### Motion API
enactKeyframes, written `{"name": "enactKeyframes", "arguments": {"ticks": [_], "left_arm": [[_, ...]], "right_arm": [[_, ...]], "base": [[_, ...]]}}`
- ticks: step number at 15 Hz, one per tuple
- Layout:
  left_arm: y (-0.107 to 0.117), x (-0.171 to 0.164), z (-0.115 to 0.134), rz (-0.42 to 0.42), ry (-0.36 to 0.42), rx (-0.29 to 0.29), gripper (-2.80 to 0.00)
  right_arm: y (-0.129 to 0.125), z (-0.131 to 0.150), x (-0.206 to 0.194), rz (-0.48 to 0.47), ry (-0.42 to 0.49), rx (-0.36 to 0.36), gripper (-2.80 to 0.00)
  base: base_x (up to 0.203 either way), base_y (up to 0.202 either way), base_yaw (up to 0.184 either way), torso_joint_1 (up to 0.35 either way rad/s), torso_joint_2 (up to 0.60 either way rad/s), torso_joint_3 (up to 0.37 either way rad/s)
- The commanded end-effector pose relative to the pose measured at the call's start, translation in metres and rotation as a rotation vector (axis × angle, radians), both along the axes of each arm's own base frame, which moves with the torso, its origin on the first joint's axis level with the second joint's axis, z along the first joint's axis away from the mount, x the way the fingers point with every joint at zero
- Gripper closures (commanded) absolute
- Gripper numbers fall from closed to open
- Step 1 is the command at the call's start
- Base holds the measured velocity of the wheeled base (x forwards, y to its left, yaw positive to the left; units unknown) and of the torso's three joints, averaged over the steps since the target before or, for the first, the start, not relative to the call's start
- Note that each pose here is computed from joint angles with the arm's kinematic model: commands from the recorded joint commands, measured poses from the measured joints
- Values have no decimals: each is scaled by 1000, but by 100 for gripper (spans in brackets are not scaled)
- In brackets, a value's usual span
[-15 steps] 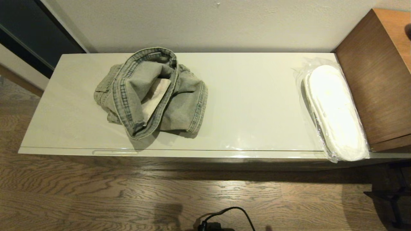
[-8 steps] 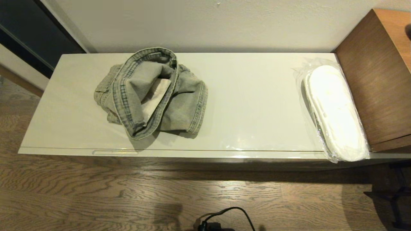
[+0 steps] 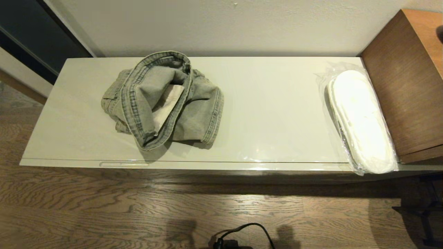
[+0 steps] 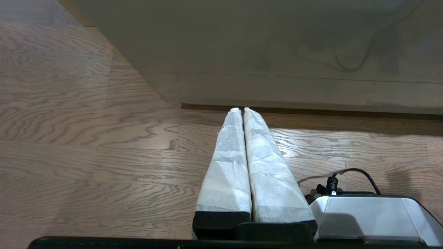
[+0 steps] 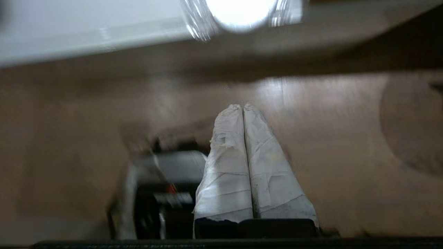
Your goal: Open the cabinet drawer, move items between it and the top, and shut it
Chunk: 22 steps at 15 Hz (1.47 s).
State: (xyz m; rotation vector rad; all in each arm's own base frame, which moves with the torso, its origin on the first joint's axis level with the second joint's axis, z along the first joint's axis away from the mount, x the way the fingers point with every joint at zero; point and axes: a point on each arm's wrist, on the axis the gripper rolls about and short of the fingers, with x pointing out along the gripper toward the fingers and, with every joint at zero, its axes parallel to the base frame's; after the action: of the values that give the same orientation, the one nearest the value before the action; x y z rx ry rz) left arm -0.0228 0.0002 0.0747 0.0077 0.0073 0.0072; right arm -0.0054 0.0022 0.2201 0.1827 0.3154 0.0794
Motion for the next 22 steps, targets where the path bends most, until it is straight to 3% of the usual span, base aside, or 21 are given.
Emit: {"name": "enactKeyframes", "arguments": {"ticks": [1, 5, 10, 13, 15, 22], "left_arm": [[0, 0, 0, 0, 2, 0, 0], [0, 0, 0, 0, 2, 0, 0], [0, 0, 0, 0, 2, 0, 0], [0, 0, 0, 0, 2, 0, 0], [0, 0, 0, 0, 2, 0, 0], [0, 0, 0, 0, 2, 0, 0]], "right_arm": [[1, -16, 58, 15, 229, -30, 0], [8, -40, 144, 61, 308, -46, 0], [72, -59, 188, 175, 358, -14, 0], [82, -63, 206, 81, 327, 9, 0], [87, -58, 222, 8, 241, 57, 0], [81, -51, 226, -20, 228, 68, 0]], "base": [[0, 0, 0, 0, 0, 0], [0, 0, 0, 0, 0, 0], [0, 0, 0, 0, 0, 0], [0, 0, 0, 0, 0, 0], [0, 0, 0, 0, 0, 0], [0, 0, 0, 0, 0, 0]]}}
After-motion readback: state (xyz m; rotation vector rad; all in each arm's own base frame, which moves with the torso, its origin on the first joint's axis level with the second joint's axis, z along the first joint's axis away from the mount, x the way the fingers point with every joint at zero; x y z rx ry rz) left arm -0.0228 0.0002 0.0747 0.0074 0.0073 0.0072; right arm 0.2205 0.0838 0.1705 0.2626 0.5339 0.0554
